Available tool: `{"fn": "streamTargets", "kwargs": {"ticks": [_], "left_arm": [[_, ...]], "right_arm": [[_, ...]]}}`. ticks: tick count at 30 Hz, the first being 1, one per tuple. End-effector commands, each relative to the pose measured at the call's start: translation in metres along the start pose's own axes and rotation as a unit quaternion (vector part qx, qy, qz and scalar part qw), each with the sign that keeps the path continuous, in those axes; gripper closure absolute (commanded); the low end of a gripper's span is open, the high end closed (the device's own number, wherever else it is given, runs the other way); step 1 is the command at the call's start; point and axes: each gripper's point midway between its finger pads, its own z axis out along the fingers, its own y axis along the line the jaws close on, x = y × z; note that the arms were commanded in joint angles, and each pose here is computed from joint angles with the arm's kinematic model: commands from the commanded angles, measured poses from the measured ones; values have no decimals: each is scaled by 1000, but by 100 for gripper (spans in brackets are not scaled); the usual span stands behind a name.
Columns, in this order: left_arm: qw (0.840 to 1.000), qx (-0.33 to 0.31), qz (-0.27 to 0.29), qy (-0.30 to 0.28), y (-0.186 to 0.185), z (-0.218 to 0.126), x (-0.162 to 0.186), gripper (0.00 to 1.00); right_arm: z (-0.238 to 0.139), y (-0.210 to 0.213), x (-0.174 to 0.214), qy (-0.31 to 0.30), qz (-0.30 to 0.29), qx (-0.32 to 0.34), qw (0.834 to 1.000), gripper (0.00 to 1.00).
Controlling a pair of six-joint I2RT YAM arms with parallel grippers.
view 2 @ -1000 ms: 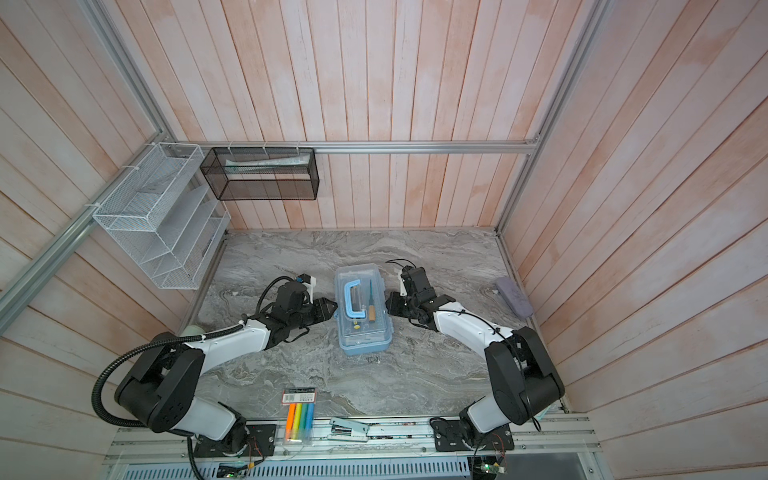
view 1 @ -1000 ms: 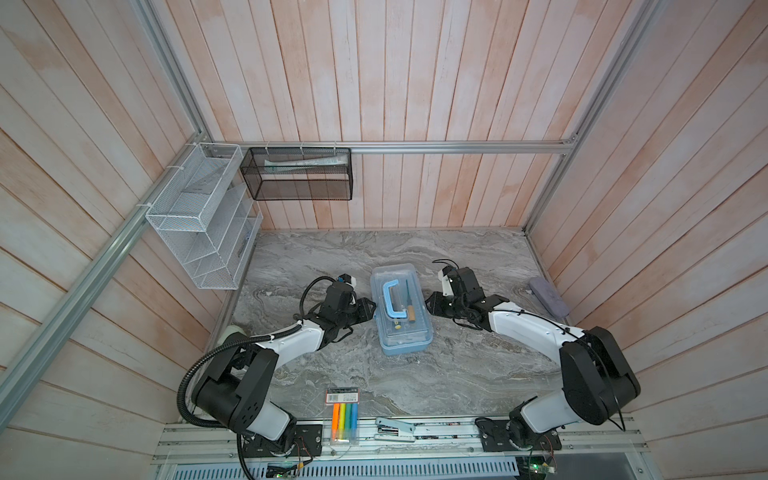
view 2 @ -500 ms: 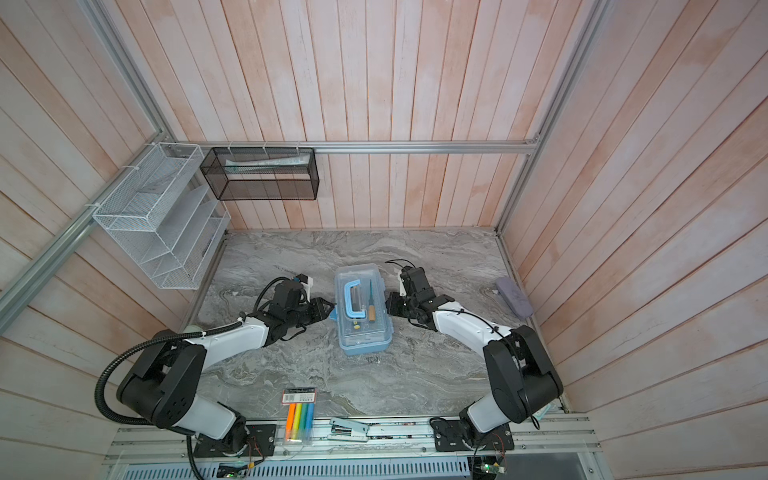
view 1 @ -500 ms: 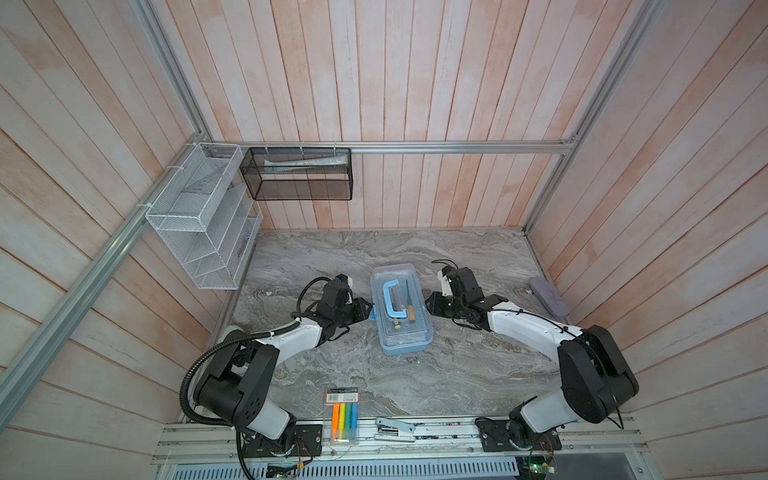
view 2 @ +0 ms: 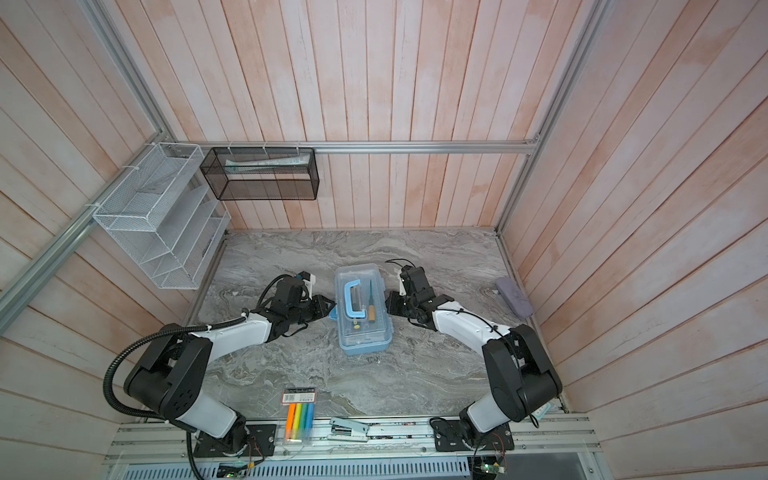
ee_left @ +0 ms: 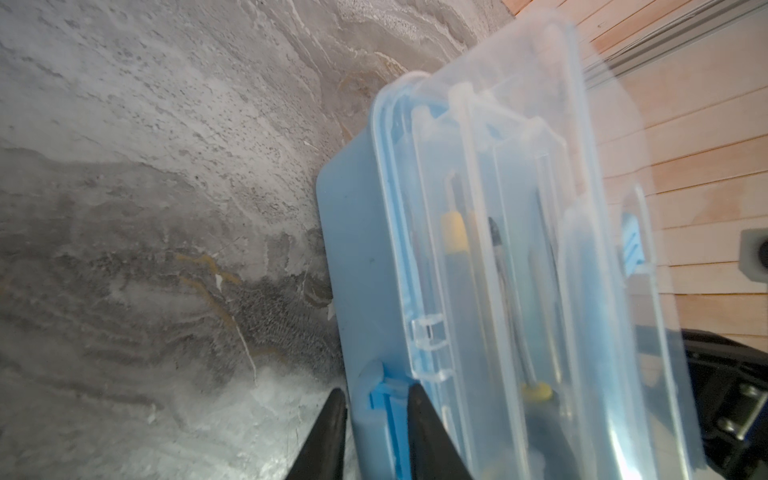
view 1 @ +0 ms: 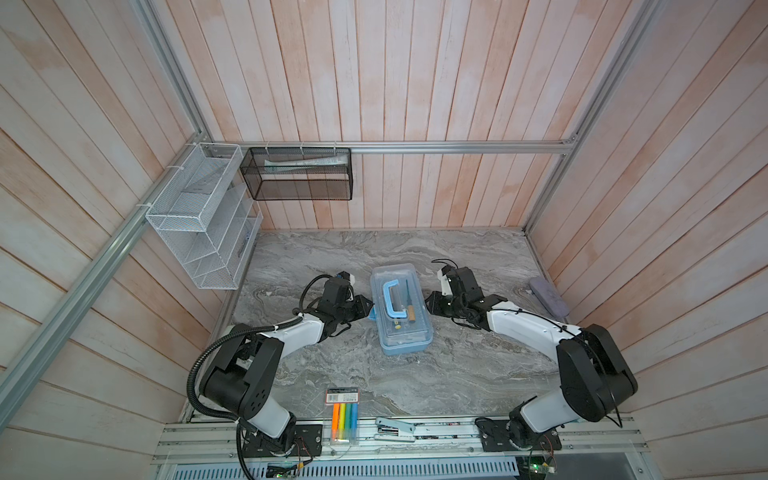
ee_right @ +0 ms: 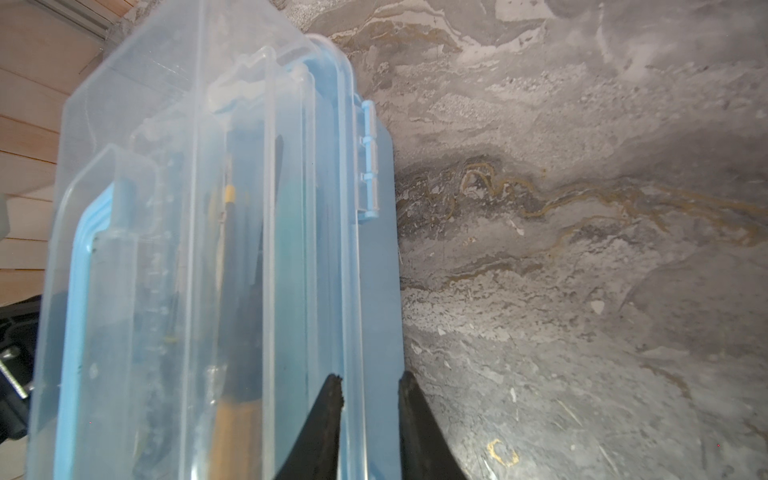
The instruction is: Pack the tool kit
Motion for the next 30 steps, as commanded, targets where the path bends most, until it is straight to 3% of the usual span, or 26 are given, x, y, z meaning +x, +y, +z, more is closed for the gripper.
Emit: {"fn": "streamTargets", "kwargs": {"ticks": [1,22,30], "left_arm": [[1000,5,-1,21,-2,2,9,71],[999,-7,1,32,2,1,13,76],[1000,-4,4,23,-3,-4,7,88]], "right_arm": [[5,0,12,26,0,-1,1000,76],[6,-1,15,28,5,0,1000,76],[7,-2,16,30,7,0,1000,76]]}}
